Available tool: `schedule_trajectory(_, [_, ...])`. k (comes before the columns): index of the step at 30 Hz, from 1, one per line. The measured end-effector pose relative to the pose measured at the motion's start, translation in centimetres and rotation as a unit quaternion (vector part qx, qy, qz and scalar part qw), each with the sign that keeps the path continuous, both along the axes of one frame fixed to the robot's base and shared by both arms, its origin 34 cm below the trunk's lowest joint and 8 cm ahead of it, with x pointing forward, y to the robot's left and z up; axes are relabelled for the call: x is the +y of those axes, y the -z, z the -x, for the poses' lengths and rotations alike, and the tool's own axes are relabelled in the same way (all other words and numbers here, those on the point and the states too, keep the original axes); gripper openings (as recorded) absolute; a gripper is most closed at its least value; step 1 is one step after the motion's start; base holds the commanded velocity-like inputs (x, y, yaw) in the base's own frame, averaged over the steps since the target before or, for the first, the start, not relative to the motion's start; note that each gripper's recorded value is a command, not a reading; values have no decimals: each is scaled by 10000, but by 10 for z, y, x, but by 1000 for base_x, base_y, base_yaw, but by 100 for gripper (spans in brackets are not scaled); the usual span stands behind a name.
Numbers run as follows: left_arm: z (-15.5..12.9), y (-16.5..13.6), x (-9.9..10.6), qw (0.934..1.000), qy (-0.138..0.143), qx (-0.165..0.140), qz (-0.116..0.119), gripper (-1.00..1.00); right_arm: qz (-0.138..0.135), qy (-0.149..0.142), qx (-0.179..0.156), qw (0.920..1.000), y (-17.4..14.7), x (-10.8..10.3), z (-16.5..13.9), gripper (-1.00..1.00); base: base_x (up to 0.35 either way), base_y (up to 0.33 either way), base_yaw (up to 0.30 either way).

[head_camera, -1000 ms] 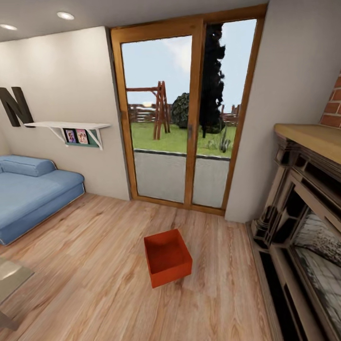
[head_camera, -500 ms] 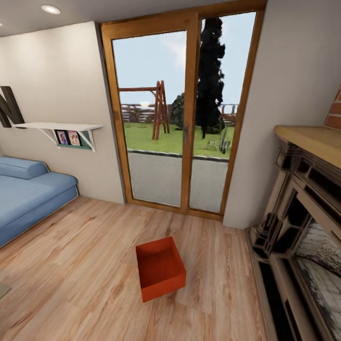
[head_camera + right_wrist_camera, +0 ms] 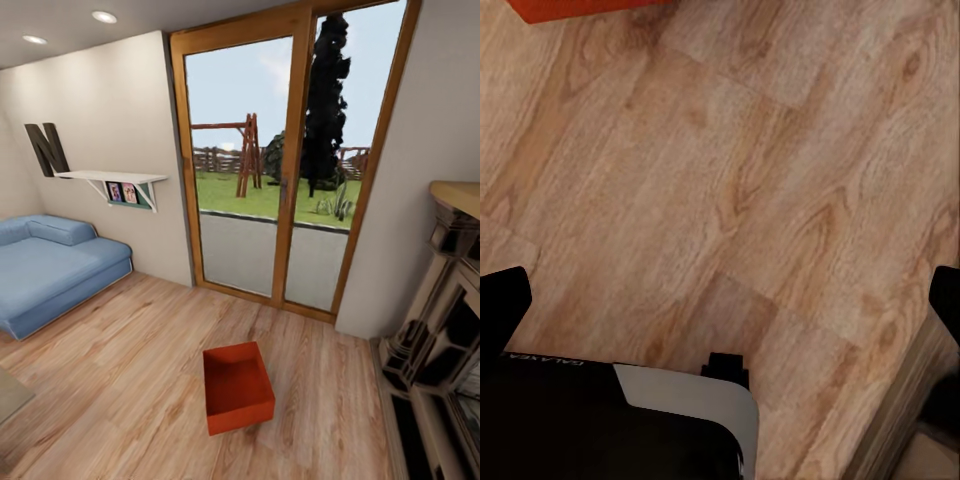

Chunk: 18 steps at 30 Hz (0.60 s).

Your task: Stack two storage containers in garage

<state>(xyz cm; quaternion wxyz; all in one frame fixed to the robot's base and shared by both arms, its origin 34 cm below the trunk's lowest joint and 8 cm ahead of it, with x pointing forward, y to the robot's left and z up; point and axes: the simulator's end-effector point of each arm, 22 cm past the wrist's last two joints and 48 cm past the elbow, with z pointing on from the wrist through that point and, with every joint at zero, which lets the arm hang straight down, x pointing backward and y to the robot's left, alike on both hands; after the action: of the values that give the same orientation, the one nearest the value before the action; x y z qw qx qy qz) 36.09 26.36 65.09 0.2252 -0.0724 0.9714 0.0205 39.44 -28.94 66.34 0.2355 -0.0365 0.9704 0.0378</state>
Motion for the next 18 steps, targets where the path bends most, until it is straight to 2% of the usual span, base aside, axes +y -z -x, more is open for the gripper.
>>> schedule_trajectory(10, [0, 0, 0, 10000, -19, -6, 3, 100, 3, 1, 3, 10000, 0, -1, 0, 100, 15, -1, 258])
schedule_trajectory(13, [0, 0, 0, 10000, -15, -3, 6, 100, 4, 1, 1, 10000, 0, -1, 0, 100, 198, 0, 205])
schedule_trajectory(18, [0, 0, -1, 10000, -13, 5, 8, 100, 3, -1, -3, 10000, 0, 0, 0, 100, 303, 0, 43])
